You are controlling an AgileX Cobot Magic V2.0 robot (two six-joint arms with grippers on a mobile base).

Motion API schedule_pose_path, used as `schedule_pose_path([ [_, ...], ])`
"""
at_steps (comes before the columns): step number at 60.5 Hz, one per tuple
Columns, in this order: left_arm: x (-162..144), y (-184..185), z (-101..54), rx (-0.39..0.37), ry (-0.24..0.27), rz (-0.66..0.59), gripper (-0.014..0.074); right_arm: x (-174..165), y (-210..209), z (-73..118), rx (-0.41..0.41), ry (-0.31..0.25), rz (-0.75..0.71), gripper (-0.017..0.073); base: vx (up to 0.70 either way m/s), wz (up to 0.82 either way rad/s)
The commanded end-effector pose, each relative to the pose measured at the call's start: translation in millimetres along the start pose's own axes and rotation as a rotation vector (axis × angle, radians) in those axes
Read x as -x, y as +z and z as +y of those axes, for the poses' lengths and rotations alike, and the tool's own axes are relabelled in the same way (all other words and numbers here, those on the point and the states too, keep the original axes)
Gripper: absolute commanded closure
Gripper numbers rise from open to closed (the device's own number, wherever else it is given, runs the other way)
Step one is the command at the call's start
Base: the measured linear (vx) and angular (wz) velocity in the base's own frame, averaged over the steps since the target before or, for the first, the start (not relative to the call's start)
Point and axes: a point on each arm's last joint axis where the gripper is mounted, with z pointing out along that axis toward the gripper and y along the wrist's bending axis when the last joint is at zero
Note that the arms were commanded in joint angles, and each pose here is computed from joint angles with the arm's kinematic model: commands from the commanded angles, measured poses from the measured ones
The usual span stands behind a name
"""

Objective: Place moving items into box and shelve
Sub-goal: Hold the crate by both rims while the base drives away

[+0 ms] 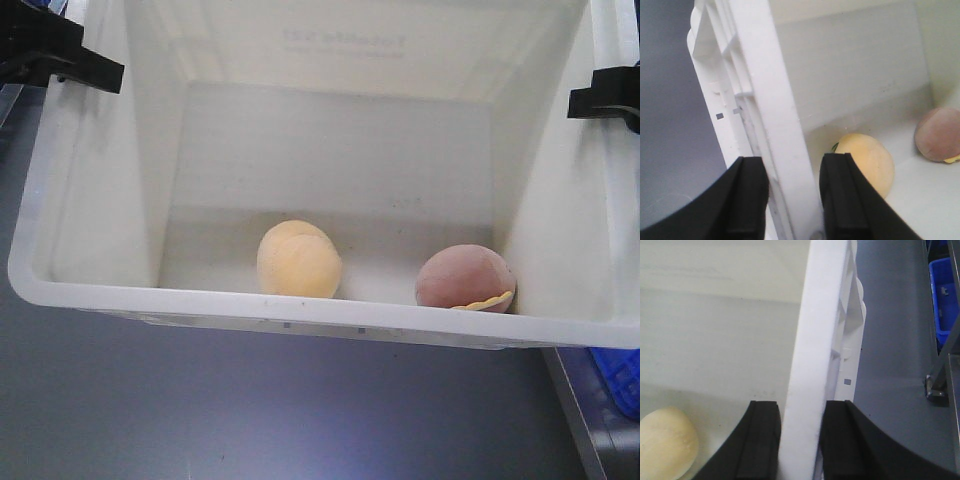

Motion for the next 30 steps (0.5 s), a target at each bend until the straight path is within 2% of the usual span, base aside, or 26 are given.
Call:
schedule_pose_path([
  [1,15.2,-26.2,-29.0,-0.171,-0.006,-0.196,0.06,21.5,-20.6,15.0,0.098,0.05,-0.204,0.0565,0.39,0.0],
  [30,15.1,-26.2,-29.0,-0.171,-0.005,-0.196,0.06,21.5,-20.6,15.0,0.098,0.05,-0.204,0.0565,0.39,-0.03],
])
